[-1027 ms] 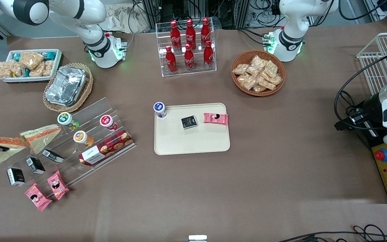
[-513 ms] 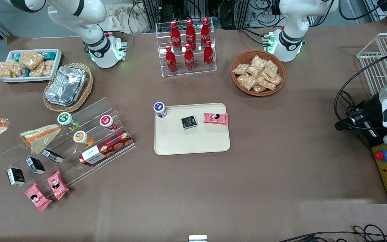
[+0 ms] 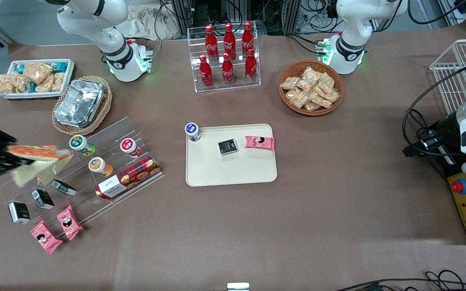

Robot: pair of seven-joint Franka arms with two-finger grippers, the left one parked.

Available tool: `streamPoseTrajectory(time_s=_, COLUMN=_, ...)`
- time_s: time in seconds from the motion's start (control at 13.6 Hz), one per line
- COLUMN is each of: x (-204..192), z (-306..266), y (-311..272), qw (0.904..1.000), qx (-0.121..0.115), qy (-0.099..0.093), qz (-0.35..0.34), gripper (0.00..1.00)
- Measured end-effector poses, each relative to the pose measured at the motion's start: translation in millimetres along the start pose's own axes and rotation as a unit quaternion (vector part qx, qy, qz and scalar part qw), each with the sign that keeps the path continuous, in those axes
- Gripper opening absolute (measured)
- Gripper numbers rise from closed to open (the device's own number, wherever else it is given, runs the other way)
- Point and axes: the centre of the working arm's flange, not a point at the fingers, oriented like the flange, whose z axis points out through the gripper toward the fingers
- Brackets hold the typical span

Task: Place sandwich on tray
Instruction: 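Carry the held sandwich over the cream tray with the right gripper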

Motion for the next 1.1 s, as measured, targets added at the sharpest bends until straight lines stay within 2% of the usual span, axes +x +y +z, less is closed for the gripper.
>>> streamPoseTrajectory(time_s=0.22, x=-85, z=36, y=-52, qw=0.9984, qx=0.0, qy=0.02, qz=0.053, gripper=0.21)
streamPoseTrajectory(time_s=0.44, x=-153, z=88, y=-93, qw=0.9942, qx=0.008, qy=0.041, qz=0.099, gripper=0.21)
streamPoseTrajectory(time_s=0.95, x=-274, z=216, y=-149, qw=0.9835, qx=0.043, qy=0.044, qz=0.17, gripper=0.21)
streamPoseTrajectory(time_s=1.1, x=-307, z=258, y=-150, qw=0.9828, qx=0.035, qy=0.044, qz=0.176, gripper=0.21)
